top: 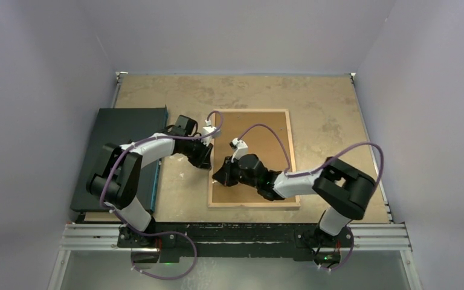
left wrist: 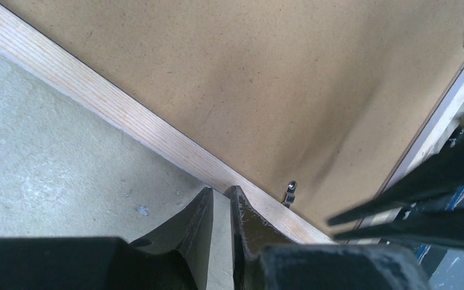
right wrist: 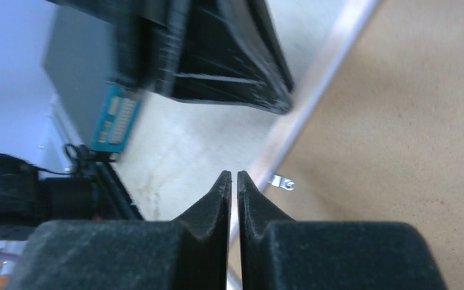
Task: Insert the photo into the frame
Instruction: Install the photo frame at the center of the board.
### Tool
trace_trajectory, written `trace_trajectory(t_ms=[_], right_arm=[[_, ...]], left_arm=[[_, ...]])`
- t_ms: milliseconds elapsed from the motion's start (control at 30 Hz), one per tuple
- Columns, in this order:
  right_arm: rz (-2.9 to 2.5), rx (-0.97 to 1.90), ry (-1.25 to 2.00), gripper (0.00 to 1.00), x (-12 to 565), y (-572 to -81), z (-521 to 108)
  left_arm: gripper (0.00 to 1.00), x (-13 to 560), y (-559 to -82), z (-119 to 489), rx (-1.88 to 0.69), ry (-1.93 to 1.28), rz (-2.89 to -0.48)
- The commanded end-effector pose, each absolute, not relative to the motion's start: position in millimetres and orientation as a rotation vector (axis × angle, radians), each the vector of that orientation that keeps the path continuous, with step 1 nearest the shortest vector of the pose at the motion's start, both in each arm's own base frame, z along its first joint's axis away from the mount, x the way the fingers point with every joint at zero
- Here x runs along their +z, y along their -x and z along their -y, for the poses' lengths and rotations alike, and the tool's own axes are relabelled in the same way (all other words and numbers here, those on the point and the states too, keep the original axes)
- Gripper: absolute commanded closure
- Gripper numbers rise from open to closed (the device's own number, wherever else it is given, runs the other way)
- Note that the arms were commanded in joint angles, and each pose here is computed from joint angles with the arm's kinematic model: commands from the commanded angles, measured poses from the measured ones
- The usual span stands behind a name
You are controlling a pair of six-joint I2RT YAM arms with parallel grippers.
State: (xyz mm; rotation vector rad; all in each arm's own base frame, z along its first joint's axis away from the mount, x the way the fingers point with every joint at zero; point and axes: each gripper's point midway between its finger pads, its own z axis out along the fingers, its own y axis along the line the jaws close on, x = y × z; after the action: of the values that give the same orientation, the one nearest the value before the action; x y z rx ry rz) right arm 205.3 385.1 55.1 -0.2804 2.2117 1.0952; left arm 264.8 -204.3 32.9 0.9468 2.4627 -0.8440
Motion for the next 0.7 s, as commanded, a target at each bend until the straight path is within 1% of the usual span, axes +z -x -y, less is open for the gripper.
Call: trace_trajectory(t_ms=[0, 100, 233, 300, 467, 667], right_arm=[[-2.012, 1.109, 0.261, 0.86, 110.7, -217.5, -378.0], [-2.017, 1.08, 0.268, 0.78, 104.2, -214.5, -368.5], [-2.055, 1.02, 0.305, 0.73, 81.0, -207.3, -361.1], [-2.073, 0.986, 0.331, 0.74, 70.4, -202.8, -361.4], [-2.11, 0.944, 0.357, 0.82, 53.0, -193.7, -367.4], [-2.122, 0.918, 0.356, 0.84, 43.0, -194.3, -373.4]], left_arm=[[0.94, 48.9, -283.5, 203.1, -0.777, -0.978, -2.4], [0.94, 53.0, -287.4, 201.3, -0.754, -0.977, -2.387], [0.94, 47.2, -288.9, 197.0, -0.725, -0.981, -2.395], [0.95, 43.1, -288.6, 194.9, -0.719, -0.978, -2.405], [0.95, 36.4, -286.7, 195.9, -0.736, -0.98, -2.419], [0.95, 30.9, -283.3, 197.2, -0.762, -0.981, -2.435]])
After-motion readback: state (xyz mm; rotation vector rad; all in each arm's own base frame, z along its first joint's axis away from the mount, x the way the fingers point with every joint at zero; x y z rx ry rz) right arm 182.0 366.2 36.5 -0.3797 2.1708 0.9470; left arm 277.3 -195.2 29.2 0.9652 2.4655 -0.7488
